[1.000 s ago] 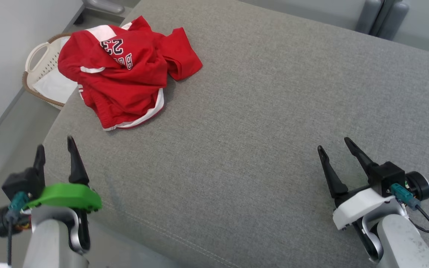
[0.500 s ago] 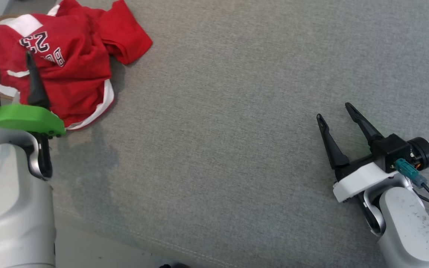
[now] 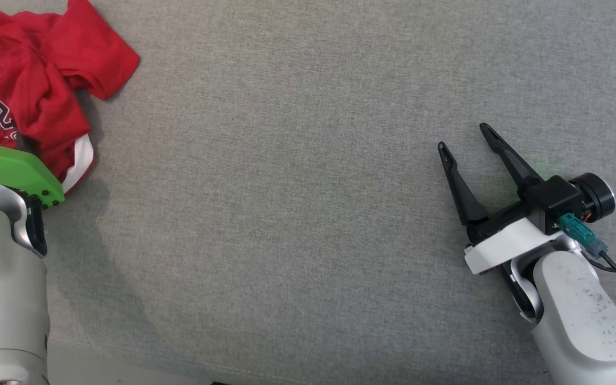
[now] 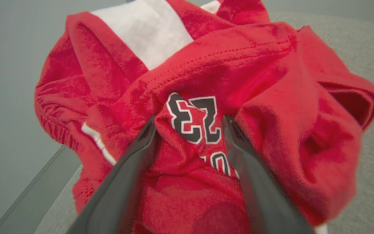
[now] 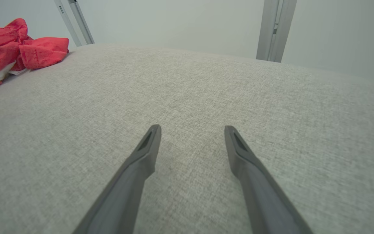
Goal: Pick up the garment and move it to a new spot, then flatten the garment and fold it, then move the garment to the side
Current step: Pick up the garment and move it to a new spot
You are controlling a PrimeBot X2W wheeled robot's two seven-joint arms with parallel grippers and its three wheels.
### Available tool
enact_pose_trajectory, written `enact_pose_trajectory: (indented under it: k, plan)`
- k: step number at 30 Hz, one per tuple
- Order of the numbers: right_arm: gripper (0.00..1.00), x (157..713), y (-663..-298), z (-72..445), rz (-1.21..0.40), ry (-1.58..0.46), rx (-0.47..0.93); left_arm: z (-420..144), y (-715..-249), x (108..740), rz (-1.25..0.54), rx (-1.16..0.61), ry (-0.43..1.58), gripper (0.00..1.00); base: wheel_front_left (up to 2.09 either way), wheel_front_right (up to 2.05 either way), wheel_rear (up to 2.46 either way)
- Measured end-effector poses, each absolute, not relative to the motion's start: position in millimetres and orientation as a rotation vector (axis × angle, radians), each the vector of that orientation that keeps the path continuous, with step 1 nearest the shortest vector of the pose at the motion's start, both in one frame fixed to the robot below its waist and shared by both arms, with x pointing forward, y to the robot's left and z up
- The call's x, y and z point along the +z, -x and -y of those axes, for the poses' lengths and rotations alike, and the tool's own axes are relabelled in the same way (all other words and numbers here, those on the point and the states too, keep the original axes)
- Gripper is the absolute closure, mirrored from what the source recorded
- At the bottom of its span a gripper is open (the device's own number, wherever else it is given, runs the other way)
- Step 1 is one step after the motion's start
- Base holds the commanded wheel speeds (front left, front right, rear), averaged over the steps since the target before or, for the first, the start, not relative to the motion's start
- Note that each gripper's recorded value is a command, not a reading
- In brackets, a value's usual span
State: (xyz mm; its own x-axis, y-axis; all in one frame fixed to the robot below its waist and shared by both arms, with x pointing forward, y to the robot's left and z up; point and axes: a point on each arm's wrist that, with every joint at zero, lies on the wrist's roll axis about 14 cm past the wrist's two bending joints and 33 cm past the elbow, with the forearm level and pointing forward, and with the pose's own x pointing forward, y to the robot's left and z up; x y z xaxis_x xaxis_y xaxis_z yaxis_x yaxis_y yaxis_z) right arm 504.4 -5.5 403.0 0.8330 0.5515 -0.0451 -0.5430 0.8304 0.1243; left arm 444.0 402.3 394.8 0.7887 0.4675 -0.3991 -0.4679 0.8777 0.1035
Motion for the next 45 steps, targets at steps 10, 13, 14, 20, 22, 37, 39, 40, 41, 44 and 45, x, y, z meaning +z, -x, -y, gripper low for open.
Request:
enact_pose_trajectory:
  k: [10, 13, 14, 20, 22, 37, 39, 40, 41, 44, 45]
  plan:
    - [0.00, 415, -500, 20, -0.074, -0.111, 0.527, -398, -467, 429, -0.322, 0.464, -0.014, 1.00, 0.00, 0.00, 0.00]
    - [0.00, 424, -495, 20, -0.064, -0.123, 0.516, -393, -489, 473, -0.188, 0.421, -0.022, 1.00, 0.00, 0.00, 0.00]
    - [0.00, 428, -494, 20, -0.058, -0.125, 0.512, -389, -495, 486, -0.151, 0.404, -0.024, 1.00, 0.00, 0.00, 0.00]
    - [0.00, 446, -475, 28, -0.044, -0.133, 0.482, -340, -523, 573, 0.118, 0.262, -0.005, 1.00, 0.00, 0.00, 0.00]
    - [0.00, 452, -471, 32, -0.035, -0.136, 0.467, -317, -531, 596, 0.186, 0.204, 0.003, 1.00, 0.00, 0.00, 0.00]
    - [0.00, 475, -432, 110, -0.006, -0.109, 0.265, -67, -539, 629, 0.299, -0.399, 0.288, 1.00, 0.00, 0.00, 0.00]
    - [0.00, 478, -427, 121, 0.000, -0.113, 0.237, -39, -532, 616, 0.259, -0.466, 0.304, 1.00, 0.00, 0.00, 0.00]
    - [0.00, 480, -424, 126, 0.002, -0.113, 0.223, -26, -528, 609, 0.236, -0.495, 0.318, 1.00, 0.00, 0.00, 0.00]
    - [0.00, 481, -421, 131, 0.004, -0.111, 0.209, -14, -524, 601, 0.213, -0.524, 0.331, 1.00, 0.00, 0.00, 0.00]
    - [0.00, 483, -411, 149, 0.005, -0.110, 0.157, 20, -507, 574, 0.124, -0.598, 0.380, 0.54, 0.00, 0.00, 0.00]
    - [0.00, 482, -404, 160, 0.001, -0.109, 0.124, 37, -496, 553, 0.061, -0.627, 0.387, 0.00, 0.00, 0.00, 0.00]
